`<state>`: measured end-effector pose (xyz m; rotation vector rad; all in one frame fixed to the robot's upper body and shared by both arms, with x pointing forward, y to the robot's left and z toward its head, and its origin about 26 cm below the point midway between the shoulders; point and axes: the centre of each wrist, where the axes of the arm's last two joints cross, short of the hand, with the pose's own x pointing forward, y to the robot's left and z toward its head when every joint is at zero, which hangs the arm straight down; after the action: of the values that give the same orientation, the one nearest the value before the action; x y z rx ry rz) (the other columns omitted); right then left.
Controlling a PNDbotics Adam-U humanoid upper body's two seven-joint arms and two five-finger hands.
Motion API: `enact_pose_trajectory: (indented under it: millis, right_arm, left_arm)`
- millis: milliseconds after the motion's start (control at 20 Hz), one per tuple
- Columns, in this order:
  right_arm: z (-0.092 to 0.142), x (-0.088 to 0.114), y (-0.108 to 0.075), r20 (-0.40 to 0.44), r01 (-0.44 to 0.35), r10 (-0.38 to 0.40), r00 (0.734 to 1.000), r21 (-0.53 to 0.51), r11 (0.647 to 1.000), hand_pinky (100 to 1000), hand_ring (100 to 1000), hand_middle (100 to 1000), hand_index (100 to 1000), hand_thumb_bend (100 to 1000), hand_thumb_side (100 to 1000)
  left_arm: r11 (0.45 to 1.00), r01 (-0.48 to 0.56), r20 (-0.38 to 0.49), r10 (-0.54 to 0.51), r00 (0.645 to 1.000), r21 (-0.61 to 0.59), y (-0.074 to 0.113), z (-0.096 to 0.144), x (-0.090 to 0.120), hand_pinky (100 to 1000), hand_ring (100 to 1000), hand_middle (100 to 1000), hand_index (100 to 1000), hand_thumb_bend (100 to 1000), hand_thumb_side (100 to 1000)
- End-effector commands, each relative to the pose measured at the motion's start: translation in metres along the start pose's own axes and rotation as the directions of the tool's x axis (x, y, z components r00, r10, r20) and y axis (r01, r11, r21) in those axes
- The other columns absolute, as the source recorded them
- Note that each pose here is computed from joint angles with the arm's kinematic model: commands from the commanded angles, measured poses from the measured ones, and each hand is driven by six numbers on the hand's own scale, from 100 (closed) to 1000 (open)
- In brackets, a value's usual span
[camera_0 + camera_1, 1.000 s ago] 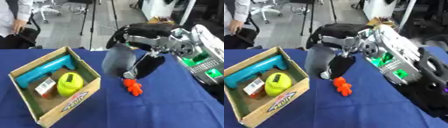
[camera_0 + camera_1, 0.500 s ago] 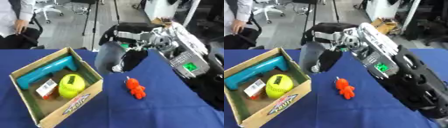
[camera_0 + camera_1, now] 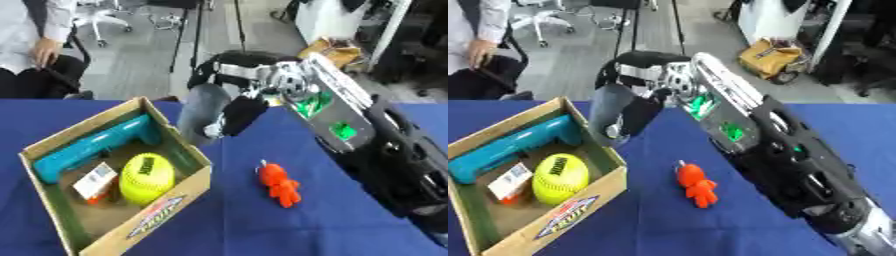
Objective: Pick up objects on the table and place them in the box.
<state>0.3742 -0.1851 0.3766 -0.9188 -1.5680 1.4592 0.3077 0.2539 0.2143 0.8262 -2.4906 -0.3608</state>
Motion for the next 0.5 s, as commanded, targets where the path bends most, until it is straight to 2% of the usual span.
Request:
enact_pose_trajectory:
  millis: [50, 500]
  right_arm:
    - [-0.004, -0.007, -0.012, -0.015, 0.027, -0.028, 1.0, -0.065, 0.997, 100, 506, 482, 482, 100, 280]
    - [-0.034, -0.023, -0.004, -0.084, 0.045, -0.057, 0.995, -0.141, 0.989, 100, 499, 474, 476, 100, 279]
  left_arm:
    - [1.0, -0.007, 0.04, 0.006, 0.999, 0.016, 0.003, -0.007, 0.005, 1000, 913, 974, 858, 100, 838]
    - [0.999, -0.023, 0.047, 0.021, 0.999, 0.037, 0.002, -0.009, 0.007, 1000, 913, 973, 858, 100, 835]
